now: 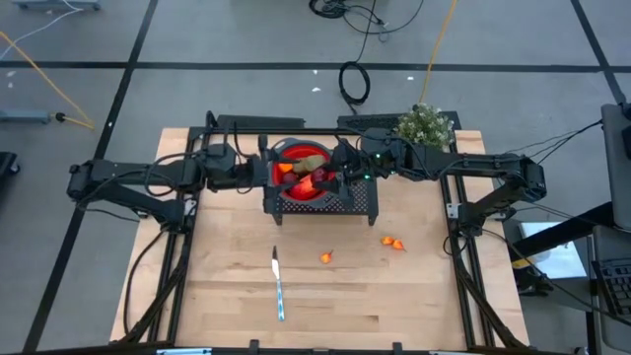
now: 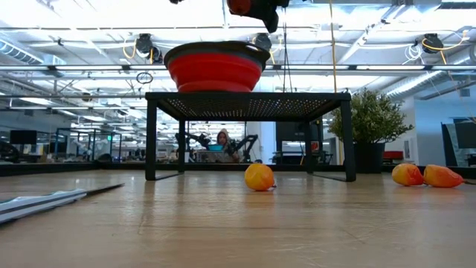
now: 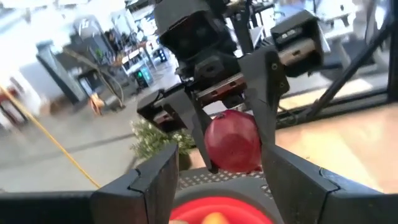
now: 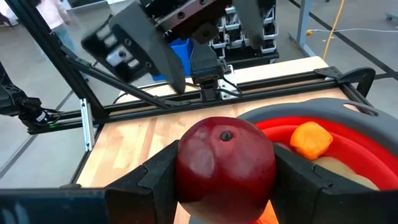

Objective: Pick & Place Fruit
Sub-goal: Put the pomegranate into the strainer on the shelf

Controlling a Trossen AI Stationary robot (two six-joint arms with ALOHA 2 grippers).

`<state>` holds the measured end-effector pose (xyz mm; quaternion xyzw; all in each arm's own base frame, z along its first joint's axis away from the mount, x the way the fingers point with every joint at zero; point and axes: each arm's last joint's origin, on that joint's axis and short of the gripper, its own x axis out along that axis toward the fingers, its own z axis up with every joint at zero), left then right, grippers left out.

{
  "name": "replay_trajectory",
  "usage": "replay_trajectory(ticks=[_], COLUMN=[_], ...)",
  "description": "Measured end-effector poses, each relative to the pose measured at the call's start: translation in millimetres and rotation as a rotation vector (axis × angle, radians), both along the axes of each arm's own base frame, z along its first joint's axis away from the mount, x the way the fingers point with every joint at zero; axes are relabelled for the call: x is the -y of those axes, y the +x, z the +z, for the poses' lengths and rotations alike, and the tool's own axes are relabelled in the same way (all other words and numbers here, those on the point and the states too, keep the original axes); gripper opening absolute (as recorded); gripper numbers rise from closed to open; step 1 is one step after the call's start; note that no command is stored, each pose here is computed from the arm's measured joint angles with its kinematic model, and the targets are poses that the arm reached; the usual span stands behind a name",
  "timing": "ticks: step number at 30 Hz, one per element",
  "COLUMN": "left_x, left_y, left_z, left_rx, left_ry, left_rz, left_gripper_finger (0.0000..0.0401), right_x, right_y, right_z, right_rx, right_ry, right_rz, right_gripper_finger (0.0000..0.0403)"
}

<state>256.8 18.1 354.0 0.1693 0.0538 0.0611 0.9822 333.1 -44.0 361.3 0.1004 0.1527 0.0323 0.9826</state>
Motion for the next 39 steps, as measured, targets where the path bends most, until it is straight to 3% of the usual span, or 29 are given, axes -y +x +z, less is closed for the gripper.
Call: replay_trajectory(ticks=[5, 13, 19, 26, 39], left_x=[-9, -30, -43, -52, -55], left_y=[-1, -4, 0, 12, 29], left_z=[2, 3, -4, -14, -21], left_rx=[0.065, 0.131, 0.096, 0.069, 0.090], left_ry=[-0.260, -0.805, -1.036, -1.120, -1.093], left_rz=[0.053, 0.020, -0.001, -0.033, -0.113], left_gripper_finger=[0.0230, 0.0230, 0.0230, 0.0235, 0.0311], right_x=[1, -2, -5, -6, -6], right_y=[0, 1, 3, 3, 3], right_z=[0, 1, 5, 6, 5], right_rx=[0.008, 0.012, 0.054, 0.062, 0.048], right_ry=[-0.050, -0.153, -0.177, -0.167, -0.112], right_rz=[-0.003, -0.057, -0.068, -0.070, -0.080], right_gripper_finger=[0.0186, 0.0186, 0.0188, 0.0186, 0.0188])
